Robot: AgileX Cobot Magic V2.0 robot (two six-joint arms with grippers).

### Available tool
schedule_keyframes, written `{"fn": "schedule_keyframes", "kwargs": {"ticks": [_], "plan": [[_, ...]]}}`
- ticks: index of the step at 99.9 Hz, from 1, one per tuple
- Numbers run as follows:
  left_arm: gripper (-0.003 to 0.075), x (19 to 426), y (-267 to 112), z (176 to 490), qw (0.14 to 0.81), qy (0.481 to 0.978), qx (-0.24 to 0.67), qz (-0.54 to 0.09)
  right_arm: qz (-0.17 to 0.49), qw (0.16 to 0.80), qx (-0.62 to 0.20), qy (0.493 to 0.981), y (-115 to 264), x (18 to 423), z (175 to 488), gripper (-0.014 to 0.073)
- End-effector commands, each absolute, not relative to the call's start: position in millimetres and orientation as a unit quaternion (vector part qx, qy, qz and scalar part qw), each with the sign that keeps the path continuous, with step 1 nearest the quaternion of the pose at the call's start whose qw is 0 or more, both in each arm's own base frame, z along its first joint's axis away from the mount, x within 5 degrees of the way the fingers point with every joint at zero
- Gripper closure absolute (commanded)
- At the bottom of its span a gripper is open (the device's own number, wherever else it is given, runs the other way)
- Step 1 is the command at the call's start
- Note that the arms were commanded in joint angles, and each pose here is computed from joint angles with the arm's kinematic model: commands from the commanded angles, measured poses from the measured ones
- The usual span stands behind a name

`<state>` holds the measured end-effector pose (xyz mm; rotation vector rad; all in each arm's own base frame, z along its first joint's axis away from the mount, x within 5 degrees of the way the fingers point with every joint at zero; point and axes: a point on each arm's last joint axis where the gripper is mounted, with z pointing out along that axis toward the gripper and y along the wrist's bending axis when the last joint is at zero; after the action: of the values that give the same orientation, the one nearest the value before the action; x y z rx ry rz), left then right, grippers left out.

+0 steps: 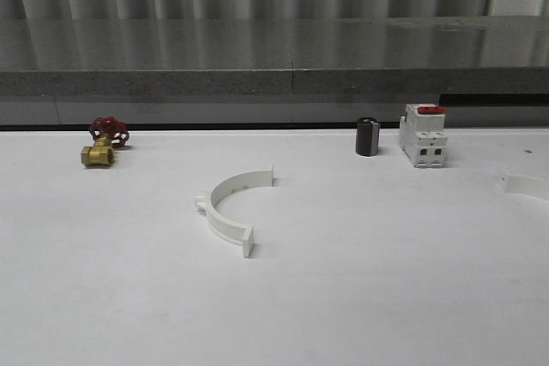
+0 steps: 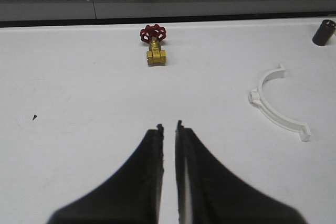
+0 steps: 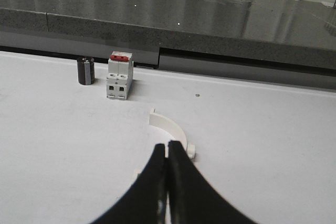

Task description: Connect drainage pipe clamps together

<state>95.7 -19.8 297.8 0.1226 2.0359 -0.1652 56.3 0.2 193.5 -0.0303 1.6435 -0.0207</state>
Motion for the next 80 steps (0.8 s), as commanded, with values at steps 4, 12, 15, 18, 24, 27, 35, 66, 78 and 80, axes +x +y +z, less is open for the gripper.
{"fn": "schedule_keyframes", "kwargs": {"ticks": [4,12,15,18,24,27,35,66,78,80], "plan": [[0.0741,98.6,-21.3,314.0,0.569,0.817,0.052,-0.08,-0.012,0.736,-0.014,0.677,0.2,50.3,228.6,0.0663],[0.0741,98.6,-21.3,314.0,0.569,0.817,0.052,-0.08,-0.003,0.726,-0.007,0.687,0.2,49.3,243.3,0.0663],[0.0741,98.6,-21.3,314.0,0.569,0.817,0.052,-0.08,-0.001,0.716,-0.004,0.698,0.2,50.8,248.0,0.0663],[0.0741,98.6,-21.3,314.0,0.569,0.817,0.052,-0.08,0.005,0.704,0.001,0.71,0.2,52.2,253.1,0.0663],[0.0741,98.6,-21.3,314.0,0.569,0.817,0.052,-0.08,0.01,0.668,0.008,0.744,0.1,57.5,265.2,0.0663],[0.0741,98.6,-21.3,314.0,0.569,0.817,0.052,-0.08,0.015,0.65,0.015,0.76,0.1,61.0,270.9,0.0663],[0.0741,98.6,-21.3,314.0,0.569,0.817,0.052,-0.08,0.02,0.598,0.025,0.801,0.1,73.5,289.3,0.0663],[0.0741,98.6,-21.3,314.0,0.569,0.817,0.052,-0.08,0.015,0.446,0.031,0.894,0.7,165.6,329.3,0.0663],[0.0741,98.6,-21.3,314.0,0.569,0.817,0.052,-0.08,0.015,0.435,0.03,0.9,1.0,202.4,325.9,0.066],[0.0741,98.6,-21.3,314.0,0.569,0.817,0.052,-0.08,0.014,0.436,0.03,0.899,1.0,206.6,325.8,0.0657]]}}
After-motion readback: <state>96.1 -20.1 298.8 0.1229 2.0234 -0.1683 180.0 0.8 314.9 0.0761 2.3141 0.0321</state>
